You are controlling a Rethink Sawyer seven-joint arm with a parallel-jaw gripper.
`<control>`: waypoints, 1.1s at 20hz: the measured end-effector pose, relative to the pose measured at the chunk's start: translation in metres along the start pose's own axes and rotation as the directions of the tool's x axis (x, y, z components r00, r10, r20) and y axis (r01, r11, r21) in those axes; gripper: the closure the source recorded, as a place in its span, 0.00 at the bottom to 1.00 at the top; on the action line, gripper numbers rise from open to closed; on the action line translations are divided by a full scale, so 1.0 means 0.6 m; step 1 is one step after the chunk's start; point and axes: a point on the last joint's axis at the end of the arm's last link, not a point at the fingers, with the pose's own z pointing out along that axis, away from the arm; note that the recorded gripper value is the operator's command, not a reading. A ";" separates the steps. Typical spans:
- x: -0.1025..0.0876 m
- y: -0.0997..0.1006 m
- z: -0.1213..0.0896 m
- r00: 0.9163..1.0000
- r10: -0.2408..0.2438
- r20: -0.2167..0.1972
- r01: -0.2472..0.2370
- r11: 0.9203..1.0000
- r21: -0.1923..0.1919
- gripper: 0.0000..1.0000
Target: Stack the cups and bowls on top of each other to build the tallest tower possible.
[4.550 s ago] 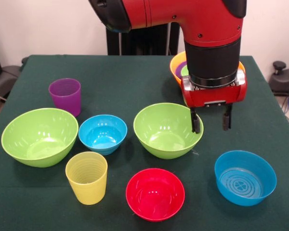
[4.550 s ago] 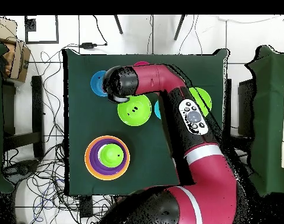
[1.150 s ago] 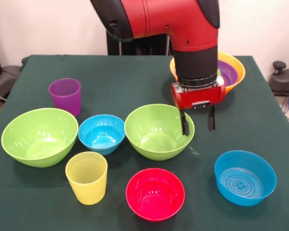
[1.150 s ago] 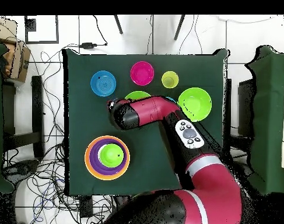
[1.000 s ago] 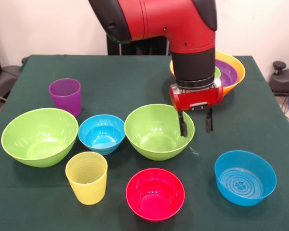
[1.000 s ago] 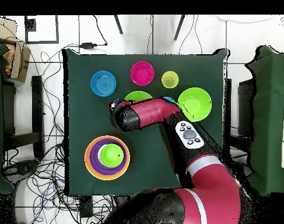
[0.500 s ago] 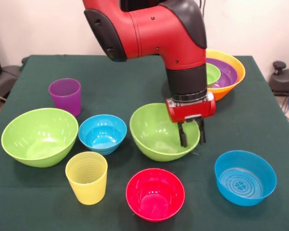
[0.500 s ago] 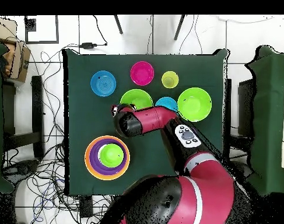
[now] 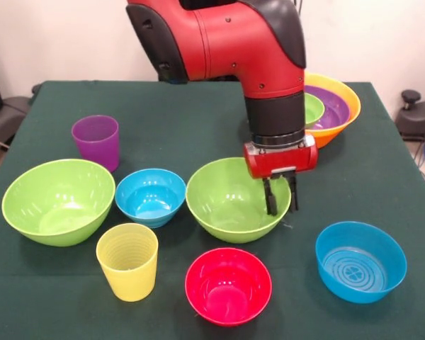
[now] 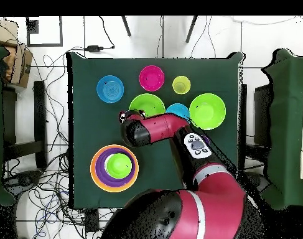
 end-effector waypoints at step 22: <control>-0.232 0.108 -0.287 0.946 0.094 -0.309 -0.056 0.990 0.130 1.00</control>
